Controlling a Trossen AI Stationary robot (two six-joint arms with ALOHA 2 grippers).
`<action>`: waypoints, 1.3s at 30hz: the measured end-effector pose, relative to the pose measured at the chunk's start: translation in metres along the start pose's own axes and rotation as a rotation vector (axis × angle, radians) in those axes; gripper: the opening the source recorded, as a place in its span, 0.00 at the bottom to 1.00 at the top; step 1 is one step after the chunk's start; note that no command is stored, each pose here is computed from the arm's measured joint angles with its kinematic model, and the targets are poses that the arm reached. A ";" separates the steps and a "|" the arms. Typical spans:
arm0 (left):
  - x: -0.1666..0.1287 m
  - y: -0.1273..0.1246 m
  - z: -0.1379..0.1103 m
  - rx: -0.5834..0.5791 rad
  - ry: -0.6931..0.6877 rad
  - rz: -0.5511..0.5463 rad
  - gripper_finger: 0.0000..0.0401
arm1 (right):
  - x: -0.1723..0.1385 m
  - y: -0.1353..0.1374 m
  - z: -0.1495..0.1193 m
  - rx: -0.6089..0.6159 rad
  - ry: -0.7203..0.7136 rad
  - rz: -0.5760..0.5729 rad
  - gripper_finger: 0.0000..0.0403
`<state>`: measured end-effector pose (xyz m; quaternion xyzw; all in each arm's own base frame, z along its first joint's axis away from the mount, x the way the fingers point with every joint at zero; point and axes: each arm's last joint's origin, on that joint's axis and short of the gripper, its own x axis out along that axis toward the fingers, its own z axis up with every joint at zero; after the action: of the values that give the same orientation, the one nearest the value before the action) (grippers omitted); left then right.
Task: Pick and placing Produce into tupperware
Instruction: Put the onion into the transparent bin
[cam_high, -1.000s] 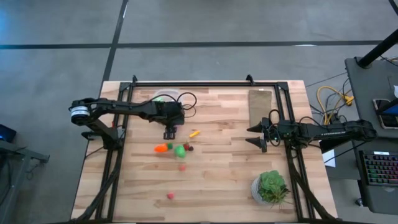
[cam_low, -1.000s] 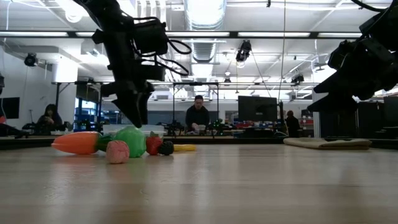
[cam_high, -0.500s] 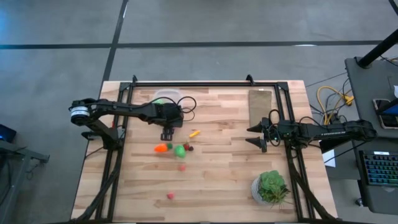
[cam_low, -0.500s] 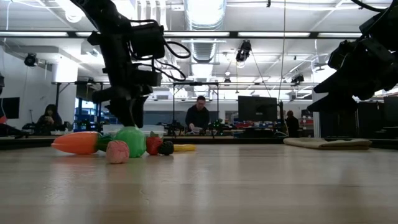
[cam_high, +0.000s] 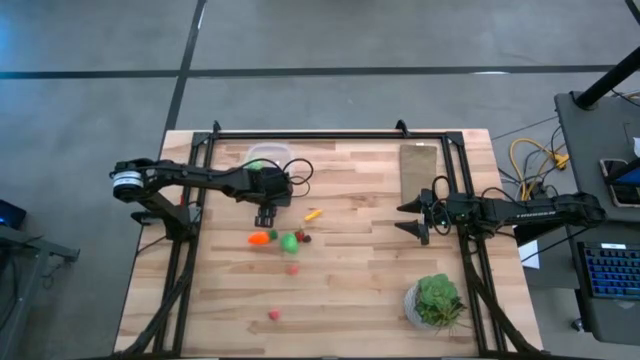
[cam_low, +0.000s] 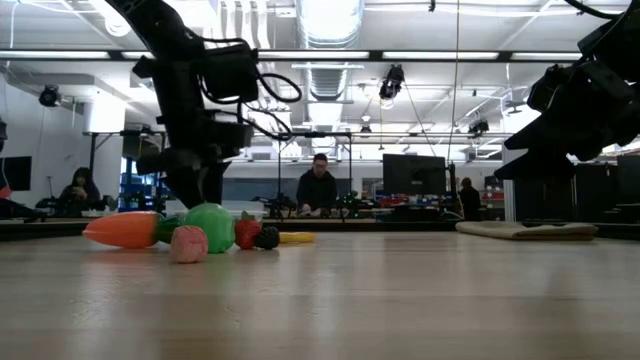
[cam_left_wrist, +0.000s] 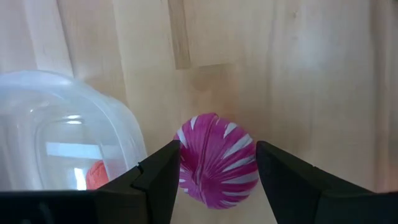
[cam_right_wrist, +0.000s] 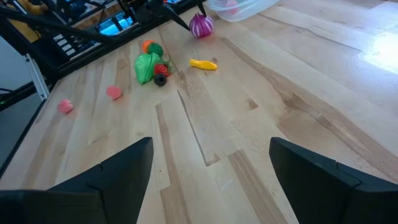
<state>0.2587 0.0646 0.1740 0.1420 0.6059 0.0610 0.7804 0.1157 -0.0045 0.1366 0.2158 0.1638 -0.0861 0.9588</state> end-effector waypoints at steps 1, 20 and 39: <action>0.000 0.000 0.000 0.000 0.004 0.010 0.48 | 0.000 0.000 0.000 0.000 0.000 0.000 0.78; -0.008 0.005 0.008 -0.009 -0.043 0.055 0.48 | 0.000 0.000 0.000 0.000 0.000 0.000 0.78; -0.058 -0.002 -0.006 -0.892 0.018 0.000 0.48 | 0.000 0.000 0.000 0.000 0.000 0.000 0.78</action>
<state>0.2384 0.0479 0.2255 -0.2091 0.5272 0.3176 0.7599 0.1157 -0.0045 0.1366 0.2158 0.1638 -0.0861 0.9588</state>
